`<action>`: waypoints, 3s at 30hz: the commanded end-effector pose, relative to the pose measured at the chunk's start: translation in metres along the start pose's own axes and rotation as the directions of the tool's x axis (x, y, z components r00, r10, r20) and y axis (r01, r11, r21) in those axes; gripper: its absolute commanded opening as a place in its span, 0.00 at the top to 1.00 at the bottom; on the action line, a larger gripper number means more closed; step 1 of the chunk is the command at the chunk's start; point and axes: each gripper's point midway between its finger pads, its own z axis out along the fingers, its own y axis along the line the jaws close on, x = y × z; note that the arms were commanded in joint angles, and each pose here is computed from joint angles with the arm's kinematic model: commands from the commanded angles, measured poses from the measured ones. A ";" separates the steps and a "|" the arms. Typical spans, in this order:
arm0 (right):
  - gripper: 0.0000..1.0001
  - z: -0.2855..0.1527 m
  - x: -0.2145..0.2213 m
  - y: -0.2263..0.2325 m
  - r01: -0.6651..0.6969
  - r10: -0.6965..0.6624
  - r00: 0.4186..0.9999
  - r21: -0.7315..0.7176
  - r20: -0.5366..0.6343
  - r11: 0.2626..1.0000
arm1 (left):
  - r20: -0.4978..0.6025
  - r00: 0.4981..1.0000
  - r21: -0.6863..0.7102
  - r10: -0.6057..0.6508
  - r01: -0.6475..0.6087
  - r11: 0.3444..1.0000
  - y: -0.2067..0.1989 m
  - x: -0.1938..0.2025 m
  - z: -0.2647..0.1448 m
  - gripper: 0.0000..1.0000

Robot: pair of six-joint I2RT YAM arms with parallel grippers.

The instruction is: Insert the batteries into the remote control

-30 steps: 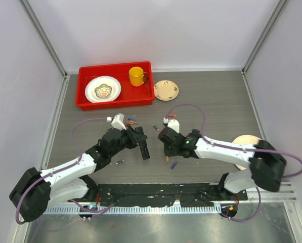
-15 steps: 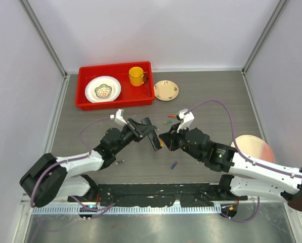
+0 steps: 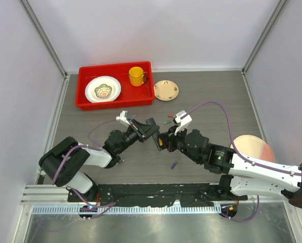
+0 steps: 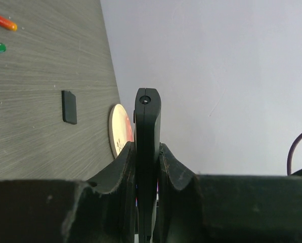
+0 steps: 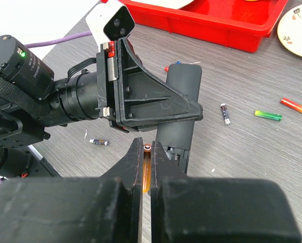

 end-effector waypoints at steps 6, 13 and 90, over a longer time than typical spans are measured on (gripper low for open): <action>0.99 0.003 -0.026 0.002 0.043 -0.046 0.996 0.035 0.082 0.998 | 0.022 0.999 0.356 0.038 -0.044 0.933 -0.094 -0.011 -0.008 1.00; 0.99 0.005 -0.022 0.005 0.072 -0.075 0.995 0.036 0.073 0.997 | -0.001 0.999 0.401 0.048 -0.044 0.915 -0.111 -0.008 -0.010 1.00; 0.72 0.017 -0.007 0.000 0.018 -0.012 0.999 0.170 -0.038 0.985 | 0.095 0.995 0.439 0.011 -0.051 0.897 -0.133 -0.028 -0.014 1.00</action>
